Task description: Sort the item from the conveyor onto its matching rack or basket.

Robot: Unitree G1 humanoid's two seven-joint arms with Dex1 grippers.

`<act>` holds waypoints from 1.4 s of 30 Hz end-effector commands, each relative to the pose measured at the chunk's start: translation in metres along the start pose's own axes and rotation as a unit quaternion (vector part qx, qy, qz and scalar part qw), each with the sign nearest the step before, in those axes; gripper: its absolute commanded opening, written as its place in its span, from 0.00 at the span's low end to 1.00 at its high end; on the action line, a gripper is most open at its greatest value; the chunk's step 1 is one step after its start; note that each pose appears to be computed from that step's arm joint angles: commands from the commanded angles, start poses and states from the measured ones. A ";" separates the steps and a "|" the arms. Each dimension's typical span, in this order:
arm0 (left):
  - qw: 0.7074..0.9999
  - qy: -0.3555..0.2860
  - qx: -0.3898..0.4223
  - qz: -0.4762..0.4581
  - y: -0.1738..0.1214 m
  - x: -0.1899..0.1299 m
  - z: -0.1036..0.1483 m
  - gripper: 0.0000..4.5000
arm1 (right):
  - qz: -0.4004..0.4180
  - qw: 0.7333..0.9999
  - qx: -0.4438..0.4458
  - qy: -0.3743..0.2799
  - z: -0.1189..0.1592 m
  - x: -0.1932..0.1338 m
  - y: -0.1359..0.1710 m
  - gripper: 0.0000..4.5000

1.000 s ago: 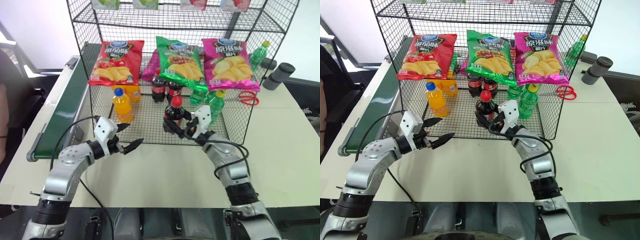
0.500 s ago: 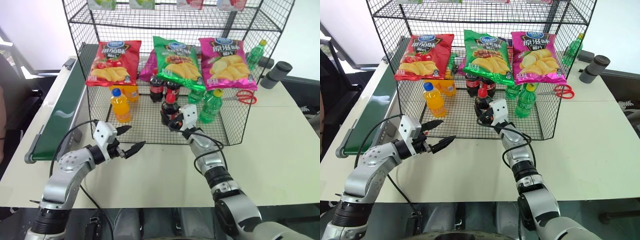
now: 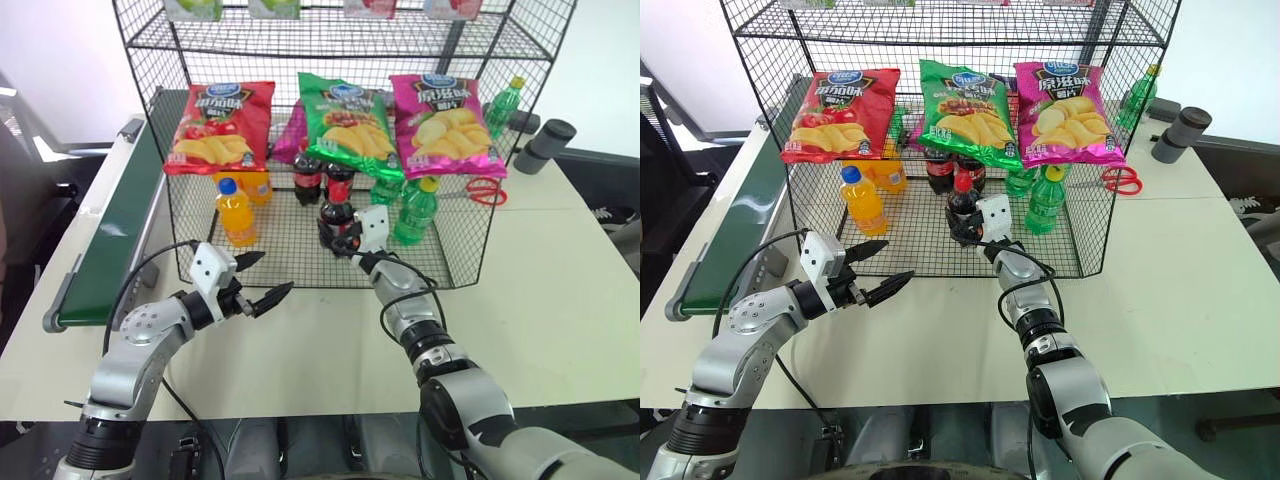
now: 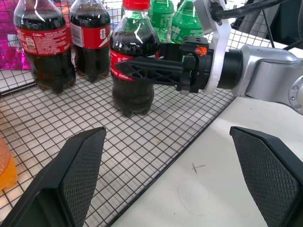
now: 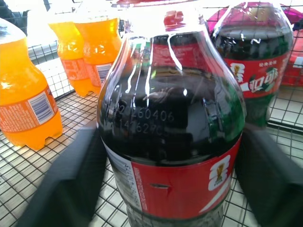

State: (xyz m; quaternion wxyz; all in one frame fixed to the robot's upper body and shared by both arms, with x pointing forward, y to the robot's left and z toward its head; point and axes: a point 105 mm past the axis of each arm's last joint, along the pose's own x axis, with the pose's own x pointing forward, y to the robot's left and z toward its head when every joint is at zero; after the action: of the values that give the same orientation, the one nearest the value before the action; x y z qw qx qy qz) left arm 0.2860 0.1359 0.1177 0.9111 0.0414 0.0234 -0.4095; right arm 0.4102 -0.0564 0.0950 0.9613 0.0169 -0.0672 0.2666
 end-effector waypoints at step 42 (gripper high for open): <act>0.993 0.052 0.026 0.099 0.053 -0.064 -0.005 1.00 | 0.085 0.988 -0.096 0.090 0.082 -0.202 -0.075 0.99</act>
State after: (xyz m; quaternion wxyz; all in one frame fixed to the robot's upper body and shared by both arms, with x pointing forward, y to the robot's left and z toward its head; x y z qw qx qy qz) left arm 0.2826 0.2158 0.1108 0.9427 0.0816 0.0756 -0.3145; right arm 0.2689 -0.2269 0.1363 0.9346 -0.0952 0.0119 0.3425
